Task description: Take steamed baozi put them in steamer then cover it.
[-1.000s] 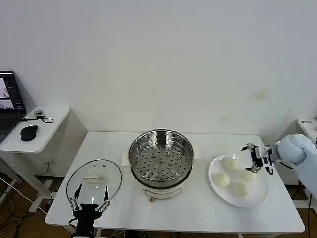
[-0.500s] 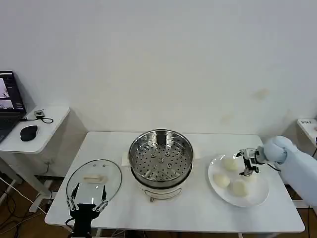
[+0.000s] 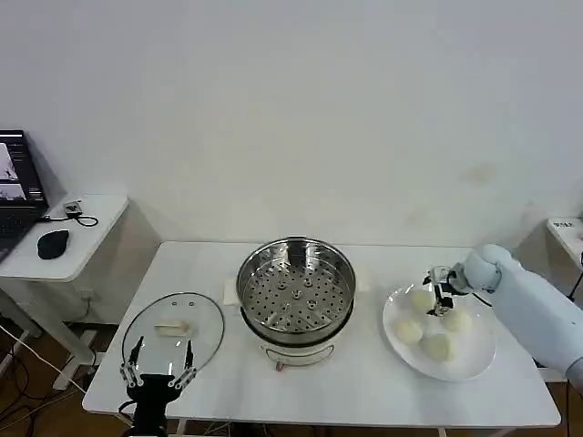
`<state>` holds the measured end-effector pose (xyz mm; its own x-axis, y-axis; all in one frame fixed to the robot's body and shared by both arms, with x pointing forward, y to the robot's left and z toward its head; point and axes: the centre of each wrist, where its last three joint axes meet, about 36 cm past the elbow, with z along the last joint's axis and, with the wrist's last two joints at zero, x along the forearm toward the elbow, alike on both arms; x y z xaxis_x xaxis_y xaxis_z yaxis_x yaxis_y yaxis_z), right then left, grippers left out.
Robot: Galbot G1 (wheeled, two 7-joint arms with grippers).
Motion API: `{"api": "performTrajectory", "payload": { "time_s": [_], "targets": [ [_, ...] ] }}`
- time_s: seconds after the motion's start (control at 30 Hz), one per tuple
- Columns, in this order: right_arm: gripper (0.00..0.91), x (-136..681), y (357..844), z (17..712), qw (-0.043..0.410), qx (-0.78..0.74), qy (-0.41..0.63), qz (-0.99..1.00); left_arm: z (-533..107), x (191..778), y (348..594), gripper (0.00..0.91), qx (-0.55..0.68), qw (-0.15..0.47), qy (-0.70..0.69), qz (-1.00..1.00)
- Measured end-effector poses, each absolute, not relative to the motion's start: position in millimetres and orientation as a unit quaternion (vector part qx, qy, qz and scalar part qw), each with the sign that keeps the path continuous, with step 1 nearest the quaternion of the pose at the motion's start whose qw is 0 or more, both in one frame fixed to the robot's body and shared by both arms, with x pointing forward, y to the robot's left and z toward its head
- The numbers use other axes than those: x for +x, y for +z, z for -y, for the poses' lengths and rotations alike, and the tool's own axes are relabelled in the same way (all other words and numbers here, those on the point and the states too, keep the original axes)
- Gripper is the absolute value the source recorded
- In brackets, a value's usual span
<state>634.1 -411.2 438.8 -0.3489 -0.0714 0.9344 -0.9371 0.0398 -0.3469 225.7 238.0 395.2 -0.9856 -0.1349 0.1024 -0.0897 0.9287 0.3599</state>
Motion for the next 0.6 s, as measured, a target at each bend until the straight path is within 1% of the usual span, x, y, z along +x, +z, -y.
{"api": "performTrajectory", "payload": {
  "time_s": [0.03, 0.13, 0.27, 0.4, 0.6],
  "targets": [
    [0.695, 635, 439, 411, 0.391, 0.416, 0.554, 0.606, -238, 226, 395, 0.907, 0.057, 0.063, -0.180, 0.980],
    [0.615, 636, 439, 410, 0.391, 0.416, 0.553, 0.607, -238, 226, 395, 0.907, 0.058, 0.063, -0.180, 0.980],
    [0.564, 636, 441, 412, 0.391, 0.415, 0.552, 0.609, -238, 225, 395, 0.907, 0.059, 0.063, -0.181, 0.980],
    [0.564, 636, 449, 412, 0.390, 0.416, 0.552, 0.609, -238, 223, 394, 0.907, 0.059, 0.063, -0.181, 0.980],
    [0.574, 631, 479, 414, 0.374, 0.421, 0.563, 0.606, -237, 223, 393, 0.907, 0.059, 0.064, -0.180, 0.980]
  ]
}}
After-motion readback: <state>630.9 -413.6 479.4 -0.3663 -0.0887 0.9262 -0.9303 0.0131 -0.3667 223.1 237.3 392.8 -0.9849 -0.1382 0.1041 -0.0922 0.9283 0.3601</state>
